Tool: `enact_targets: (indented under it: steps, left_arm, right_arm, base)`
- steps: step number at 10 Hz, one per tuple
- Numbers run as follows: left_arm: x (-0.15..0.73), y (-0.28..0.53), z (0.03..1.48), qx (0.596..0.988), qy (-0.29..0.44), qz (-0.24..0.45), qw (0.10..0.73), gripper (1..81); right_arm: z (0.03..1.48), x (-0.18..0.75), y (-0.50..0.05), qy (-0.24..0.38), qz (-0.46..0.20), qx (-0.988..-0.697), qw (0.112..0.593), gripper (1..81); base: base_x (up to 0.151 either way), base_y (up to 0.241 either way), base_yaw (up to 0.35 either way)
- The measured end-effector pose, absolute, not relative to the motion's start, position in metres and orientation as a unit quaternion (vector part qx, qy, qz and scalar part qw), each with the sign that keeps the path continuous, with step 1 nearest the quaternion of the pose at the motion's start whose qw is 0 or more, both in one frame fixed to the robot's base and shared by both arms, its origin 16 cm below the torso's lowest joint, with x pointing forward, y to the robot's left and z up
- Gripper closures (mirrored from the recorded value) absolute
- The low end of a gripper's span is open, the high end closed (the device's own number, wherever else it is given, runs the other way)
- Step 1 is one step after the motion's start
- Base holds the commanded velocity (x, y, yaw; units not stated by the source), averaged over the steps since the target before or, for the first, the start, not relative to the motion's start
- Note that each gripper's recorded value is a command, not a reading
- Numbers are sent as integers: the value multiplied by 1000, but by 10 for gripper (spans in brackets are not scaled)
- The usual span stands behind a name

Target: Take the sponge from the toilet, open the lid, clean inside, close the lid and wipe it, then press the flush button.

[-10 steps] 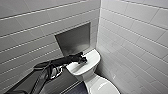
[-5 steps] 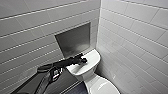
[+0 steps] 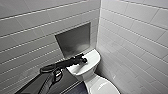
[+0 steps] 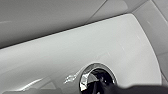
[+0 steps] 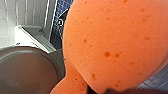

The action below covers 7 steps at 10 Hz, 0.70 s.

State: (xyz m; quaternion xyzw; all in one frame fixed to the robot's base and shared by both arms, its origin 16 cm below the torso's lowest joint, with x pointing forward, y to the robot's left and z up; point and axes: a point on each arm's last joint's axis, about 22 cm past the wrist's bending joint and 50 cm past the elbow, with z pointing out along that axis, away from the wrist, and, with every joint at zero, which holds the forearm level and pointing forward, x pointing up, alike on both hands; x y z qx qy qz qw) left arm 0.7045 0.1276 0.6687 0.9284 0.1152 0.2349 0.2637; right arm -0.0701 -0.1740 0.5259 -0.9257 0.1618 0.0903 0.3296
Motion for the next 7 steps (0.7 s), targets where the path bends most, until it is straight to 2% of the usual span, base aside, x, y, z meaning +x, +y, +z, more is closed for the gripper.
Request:
enact_targets:
  steps: [4,7]
  left_arm:
    - [701,130,672,932,107,224,265,811]
    - [684,127,691,931,86,199,294,811]
  right_arm:
    - [525,-71,-175,162,91,-926,329,811]
    - [525,-70,-175,162,91,-926,329,811]
  base:
    - [0,0,0]
    - [0,0,0]
